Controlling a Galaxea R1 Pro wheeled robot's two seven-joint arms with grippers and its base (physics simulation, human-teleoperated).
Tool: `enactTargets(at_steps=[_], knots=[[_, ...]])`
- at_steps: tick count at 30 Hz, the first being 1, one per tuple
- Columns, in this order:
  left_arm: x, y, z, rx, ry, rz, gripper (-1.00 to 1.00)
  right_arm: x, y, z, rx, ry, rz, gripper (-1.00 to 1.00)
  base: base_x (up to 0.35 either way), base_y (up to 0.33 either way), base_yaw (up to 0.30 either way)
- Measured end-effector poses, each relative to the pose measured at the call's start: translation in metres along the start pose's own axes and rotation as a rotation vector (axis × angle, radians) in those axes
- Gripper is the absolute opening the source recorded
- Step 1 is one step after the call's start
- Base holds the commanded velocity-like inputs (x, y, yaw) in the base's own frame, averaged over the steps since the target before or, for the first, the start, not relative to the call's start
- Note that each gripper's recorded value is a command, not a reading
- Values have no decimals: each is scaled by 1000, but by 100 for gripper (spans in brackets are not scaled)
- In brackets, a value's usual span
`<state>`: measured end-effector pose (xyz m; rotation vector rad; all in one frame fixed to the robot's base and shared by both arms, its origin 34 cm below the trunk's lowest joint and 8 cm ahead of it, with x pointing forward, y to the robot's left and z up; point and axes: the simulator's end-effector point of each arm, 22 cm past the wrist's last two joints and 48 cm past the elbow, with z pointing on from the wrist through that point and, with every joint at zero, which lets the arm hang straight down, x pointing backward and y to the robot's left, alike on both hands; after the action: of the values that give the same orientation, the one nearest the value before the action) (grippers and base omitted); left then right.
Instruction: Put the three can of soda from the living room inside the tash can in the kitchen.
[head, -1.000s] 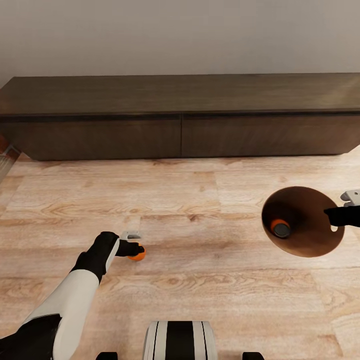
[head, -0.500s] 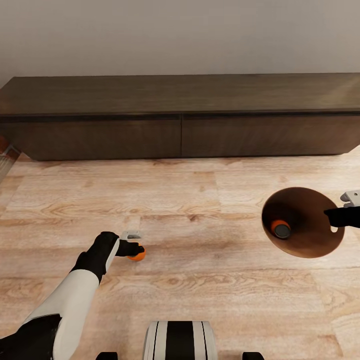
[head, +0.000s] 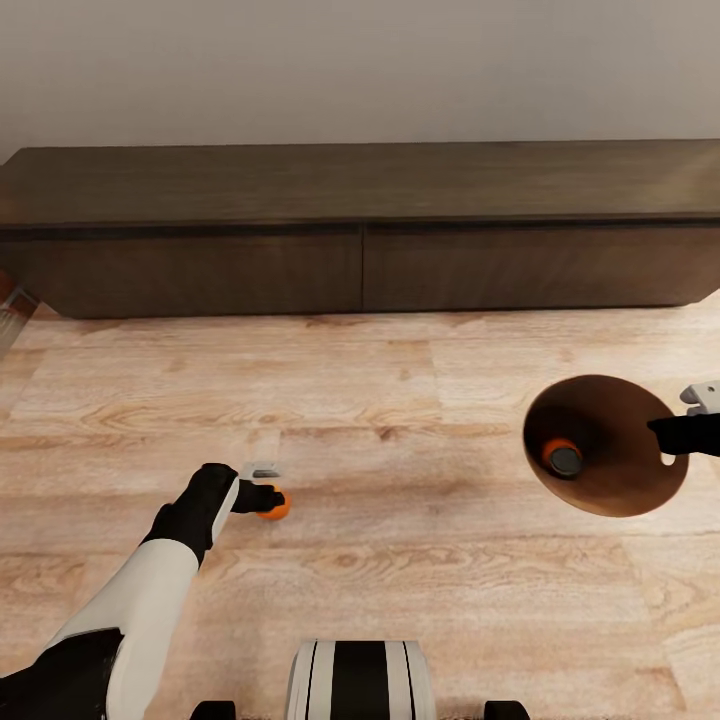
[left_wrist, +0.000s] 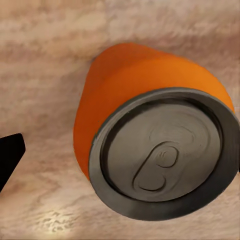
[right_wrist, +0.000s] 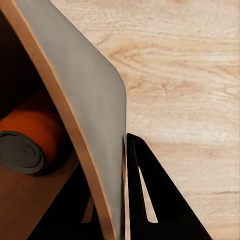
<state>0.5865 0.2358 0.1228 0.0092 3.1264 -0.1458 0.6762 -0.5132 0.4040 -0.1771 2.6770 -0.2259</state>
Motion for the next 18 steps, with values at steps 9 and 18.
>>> enactTargets(at_steps=[9,18], knots=[[1,2,2,-11,3,0,100,3,1,2,-2,6,-1,-100,0,0,0],[0,1,2,-4,-3,-2,-100,3,2,3,-3,7,-1,-100,0,0,0]])
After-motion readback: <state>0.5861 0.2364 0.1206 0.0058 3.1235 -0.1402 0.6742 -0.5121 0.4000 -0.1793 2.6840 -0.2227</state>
